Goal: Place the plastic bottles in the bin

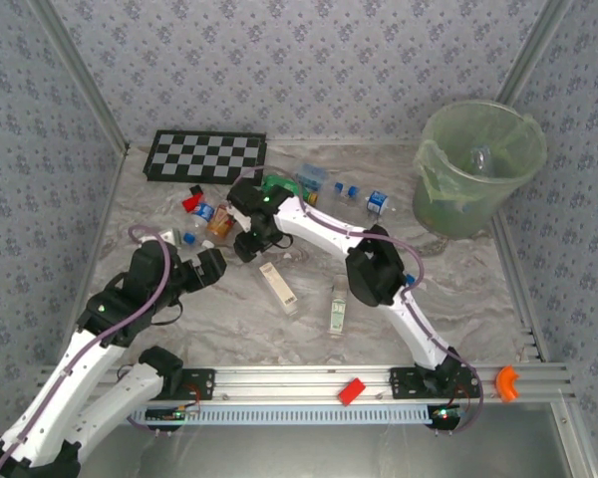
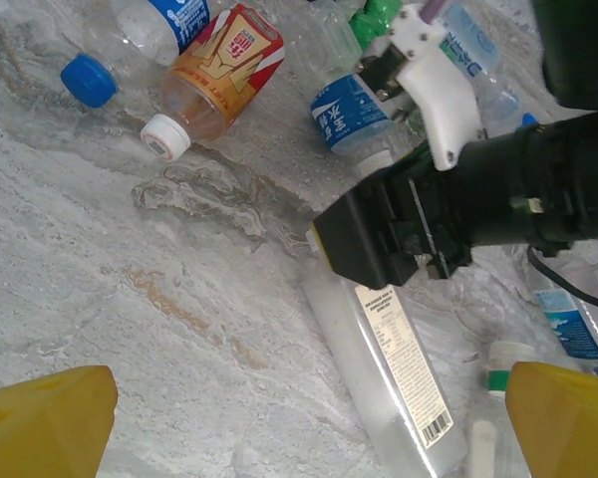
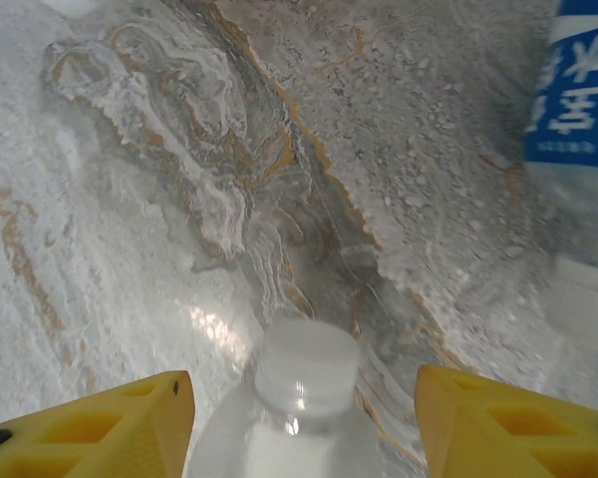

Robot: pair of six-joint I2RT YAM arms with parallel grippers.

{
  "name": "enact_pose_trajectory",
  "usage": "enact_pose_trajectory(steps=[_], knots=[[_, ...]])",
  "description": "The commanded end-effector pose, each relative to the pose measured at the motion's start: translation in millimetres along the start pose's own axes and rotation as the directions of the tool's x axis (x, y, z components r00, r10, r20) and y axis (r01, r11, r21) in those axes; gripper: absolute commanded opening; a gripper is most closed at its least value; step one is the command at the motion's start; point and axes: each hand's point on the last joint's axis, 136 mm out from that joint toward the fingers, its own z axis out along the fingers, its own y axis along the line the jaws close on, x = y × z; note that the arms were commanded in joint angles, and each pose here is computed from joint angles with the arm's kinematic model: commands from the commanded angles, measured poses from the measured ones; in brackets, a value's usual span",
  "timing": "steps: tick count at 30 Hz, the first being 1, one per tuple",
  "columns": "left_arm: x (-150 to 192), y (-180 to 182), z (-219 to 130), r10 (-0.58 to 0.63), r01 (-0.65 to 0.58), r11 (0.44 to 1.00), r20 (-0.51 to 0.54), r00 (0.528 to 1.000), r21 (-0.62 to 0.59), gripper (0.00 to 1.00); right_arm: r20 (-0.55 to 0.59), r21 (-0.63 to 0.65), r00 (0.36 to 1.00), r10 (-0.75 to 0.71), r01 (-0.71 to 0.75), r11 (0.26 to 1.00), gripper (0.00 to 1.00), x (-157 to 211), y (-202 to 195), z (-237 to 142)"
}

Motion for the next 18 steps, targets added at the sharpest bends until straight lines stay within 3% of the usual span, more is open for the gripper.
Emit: enact_pose_trajectory(steps=[1, 12, 18], knots=[[-13, -7, -4, 0.038, -0.038, 0.999, 0.025, 0.999, -0.004, 1.00, -0.048, -0.019, 0.998, 0.039, -0.040, 0.999, 0.60, 3, 0, 10], [-20, -12, 7, 0.071, -0.071, 0.997, -0.002, 0.997, -0.039, 1.00, -0.116, -0.046, 0.991, 0.072, -0.078, 0.996, 0.51, 16, -7, 41], [-28, -16, 6, 0.069, -0.068, 0.997, 0.023, 0.997, -0.033, 1.00, -0.089, -0.066, 0.991, 0.099, -0.105, 0.992, 0.31, 7, -12, 28]])
